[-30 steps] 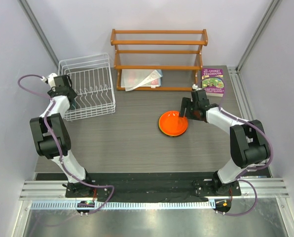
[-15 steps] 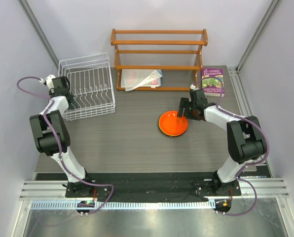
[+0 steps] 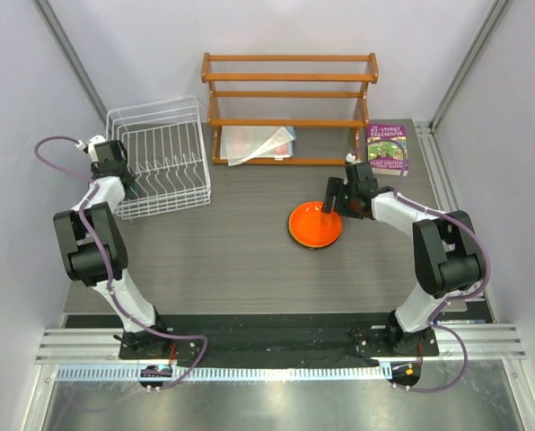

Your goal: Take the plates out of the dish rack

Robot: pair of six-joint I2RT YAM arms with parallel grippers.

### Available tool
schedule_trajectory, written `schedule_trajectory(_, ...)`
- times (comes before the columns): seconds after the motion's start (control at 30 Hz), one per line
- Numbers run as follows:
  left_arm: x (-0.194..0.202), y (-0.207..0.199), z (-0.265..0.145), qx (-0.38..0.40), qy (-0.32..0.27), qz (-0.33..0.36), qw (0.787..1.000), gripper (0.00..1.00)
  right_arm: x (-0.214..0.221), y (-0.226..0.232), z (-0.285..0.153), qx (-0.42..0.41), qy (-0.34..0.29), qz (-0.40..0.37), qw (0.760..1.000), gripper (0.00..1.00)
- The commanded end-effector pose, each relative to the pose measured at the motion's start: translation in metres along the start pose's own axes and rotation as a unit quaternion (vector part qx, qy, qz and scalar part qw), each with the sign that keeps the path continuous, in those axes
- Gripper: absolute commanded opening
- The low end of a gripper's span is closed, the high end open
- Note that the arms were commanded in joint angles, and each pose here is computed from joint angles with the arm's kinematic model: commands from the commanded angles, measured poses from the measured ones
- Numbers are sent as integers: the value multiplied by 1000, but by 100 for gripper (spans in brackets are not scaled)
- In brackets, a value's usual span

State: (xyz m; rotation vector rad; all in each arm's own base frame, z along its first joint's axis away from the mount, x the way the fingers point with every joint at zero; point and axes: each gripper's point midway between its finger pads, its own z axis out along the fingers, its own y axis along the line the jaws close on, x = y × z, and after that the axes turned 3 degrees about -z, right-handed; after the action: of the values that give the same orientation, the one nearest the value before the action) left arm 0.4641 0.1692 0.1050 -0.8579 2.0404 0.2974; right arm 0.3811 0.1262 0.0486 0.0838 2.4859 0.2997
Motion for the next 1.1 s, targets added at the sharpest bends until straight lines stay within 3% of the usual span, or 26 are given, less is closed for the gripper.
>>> schedule_trajectory(0.0,-61,-18,-34,53,-79,-37,995,0,-20,12,-15,-20,-35,1,999,75)
schedule_trajectory(0.5,-101,-18,-89,77,-115,-43,989,0,-17,10,-22,-19,-34,-3,999,75)
schedule_trajectory(0.83,-116,-19,-140,112,-122,-72,984,0,-30,9,-54,-11,-65,-11,998,78)
schedule_trajectory(1.07,-83,-77,-190,281,-53,-112,952,0,-45,27,-96,-54,-109,-8,993,79)
